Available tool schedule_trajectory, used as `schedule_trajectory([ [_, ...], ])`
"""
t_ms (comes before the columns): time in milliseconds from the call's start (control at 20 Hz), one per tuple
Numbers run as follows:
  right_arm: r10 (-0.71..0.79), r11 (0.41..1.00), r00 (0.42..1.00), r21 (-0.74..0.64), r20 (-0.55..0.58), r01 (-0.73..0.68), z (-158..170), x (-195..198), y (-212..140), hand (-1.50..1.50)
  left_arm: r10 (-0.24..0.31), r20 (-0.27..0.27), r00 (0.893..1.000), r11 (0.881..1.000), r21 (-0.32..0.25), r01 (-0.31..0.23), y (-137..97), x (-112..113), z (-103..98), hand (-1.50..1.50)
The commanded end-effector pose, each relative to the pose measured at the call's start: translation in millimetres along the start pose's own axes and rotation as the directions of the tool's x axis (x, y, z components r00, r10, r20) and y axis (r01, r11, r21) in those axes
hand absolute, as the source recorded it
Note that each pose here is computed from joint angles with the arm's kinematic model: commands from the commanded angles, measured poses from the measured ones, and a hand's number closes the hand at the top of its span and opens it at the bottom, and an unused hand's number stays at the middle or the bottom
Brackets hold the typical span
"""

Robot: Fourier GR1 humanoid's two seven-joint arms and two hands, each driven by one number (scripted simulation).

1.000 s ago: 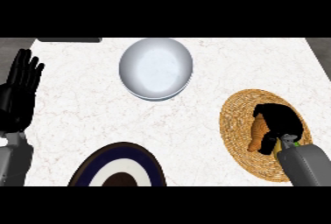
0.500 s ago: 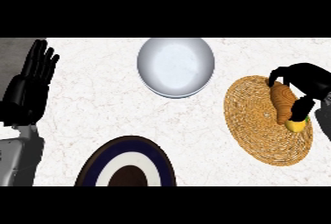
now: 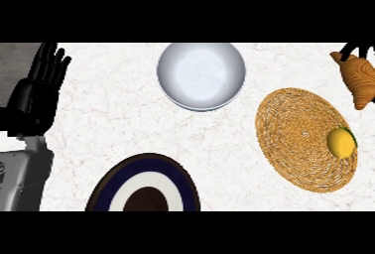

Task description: Pick the croissant from the placemat and place it in the bowl

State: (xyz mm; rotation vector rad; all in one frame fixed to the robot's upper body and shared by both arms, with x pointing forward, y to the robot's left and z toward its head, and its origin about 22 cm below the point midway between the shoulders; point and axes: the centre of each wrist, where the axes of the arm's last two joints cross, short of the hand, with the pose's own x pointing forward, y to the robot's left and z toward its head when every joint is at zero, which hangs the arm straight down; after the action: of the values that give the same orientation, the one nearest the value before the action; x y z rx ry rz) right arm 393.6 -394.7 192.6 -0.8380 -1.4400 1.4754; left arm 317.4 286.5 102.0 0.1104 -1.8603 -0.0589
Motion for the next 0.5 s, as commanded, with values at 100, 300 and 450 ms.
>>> schedule_trajectory([
  [100, -0.1, 0.983, 0.966, -0.127, 0.239, 0.133, -3, -14, -39, 1.5, 0.001, -0.016, 1.0, 1.0, 0.0, -0.001, -3, -2, -3, 0.0],
  [300, -0.165, 0.958, 0.921, -0.166, 0.353, 0.236, -15, -8, -68, 1.5, -0.013, -0.031, 0.999, 1.0, 0.01, 0.013, 7, -3, -1, 0.0],
  [450, -0.242, 0.93, 0.867, -0.152, 0.435, 0.336, -19, -5, -88, 1.5, -0.011, -0.024, 1.0, 0.999, 0.033, 0.012, 11, -10, 0, 0.0],
])
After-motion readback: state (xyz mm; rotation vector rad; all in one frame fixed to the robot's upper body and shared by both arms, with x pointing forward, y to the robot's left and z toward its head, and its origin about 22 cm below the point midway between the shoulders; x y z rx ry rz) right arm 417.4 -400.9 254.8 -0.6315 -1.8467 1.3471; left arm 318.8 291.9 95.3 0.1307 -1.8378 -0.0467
